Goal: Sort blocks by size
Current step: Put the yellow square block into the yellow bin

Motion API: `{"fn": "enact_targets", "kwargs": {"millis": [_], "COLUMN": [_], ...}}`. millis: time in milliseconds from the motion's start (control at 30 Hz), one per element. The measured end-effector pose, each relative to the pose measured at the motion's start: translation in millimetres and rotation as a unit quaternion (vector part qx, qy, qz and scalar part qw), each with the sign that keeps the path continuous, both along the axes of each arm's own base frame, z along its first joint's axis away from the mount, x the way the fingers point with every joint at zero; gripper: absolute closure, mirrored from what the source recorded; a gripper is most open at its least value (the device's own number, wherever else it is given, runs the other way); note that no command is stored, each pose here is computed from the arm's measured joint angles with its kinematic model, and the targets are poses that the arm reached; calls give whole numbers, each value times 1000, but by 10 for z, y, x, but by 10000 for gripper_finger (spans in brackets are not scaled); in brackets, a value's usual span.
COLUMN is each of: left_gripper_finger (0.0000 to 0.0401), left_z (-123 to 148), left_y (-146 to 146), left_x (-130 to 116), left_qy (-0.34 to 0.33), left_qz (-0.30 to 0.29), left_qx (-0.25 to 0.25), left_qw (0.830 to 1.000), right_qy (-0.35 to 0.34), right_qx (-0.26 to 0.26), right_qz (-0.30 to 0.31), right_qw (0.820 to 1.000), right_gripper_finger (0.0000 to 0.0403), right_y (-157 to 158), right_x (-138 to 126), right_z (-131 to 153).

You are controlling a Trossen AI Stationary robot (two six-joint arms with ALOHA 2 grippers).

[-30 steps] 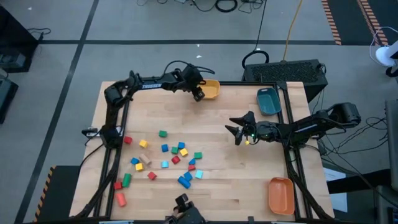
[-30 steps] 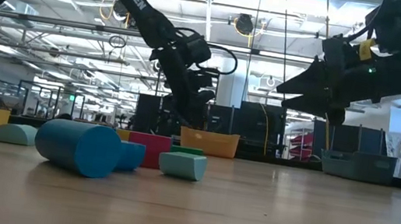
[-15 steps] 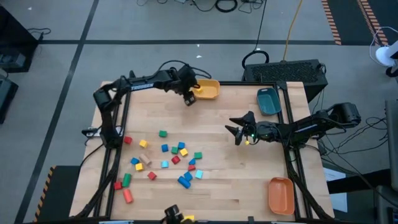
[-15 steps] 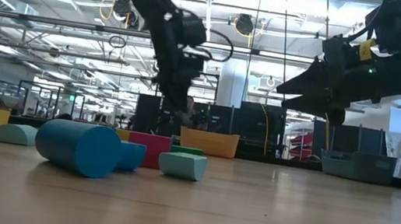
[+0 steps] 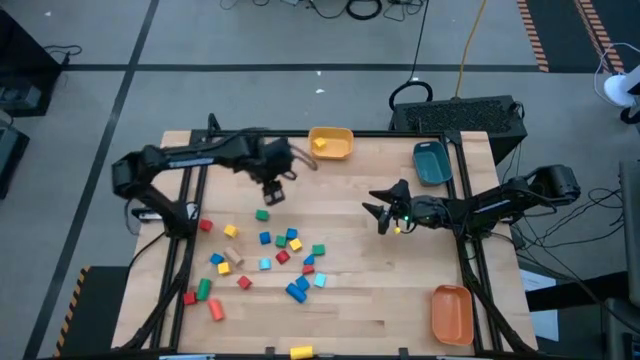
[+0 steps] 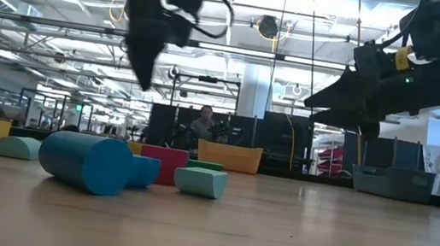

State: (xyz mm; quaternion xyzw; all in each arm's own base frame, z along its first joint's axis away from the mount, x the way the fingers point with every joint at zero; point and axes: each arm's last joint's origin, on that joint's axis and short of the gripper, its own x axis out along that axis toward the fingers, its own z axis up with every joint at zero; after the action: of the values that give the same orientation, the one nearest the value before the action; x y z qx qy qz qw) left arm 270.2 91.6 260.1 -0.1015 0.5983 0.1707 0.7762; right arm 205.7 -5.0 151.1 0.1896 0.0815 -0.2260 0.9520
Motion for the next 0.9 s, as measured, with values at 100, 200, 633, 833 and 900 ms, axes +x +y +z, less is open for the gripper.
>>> {"fn": "enact_targets", "kwargs": {"millis": [100,200,633,833,900], "left_gripper_finger": [203,203,203,203,202], "left_z": [-68,-150,-754,-808,-812], "left_y": [-198,-362,-761,-836,-875], "left_x": [-218,-417,-886,-920,-920], "left_qy": [1,-1,107,116,116], "left_qz": [37,104,232,239,239], "left_qx": [-14,-23,-59,-65,-65], "left_qw": [999,994,965,962,962], "right_qy": [0,0,-1,0,0], "right_qx": [0,0,-4,-4,-4], "right_qz": [4,7,-7,-7,-6], "right_qw": [1000,1000,1000,1000,1000], "right_gripper_finger": [174,174,174,174,174], "right_y": [17,29,20,20,20], "right_x": [0,1,-2,-2,-2], "right_z": [0,1,2,2,2]}}
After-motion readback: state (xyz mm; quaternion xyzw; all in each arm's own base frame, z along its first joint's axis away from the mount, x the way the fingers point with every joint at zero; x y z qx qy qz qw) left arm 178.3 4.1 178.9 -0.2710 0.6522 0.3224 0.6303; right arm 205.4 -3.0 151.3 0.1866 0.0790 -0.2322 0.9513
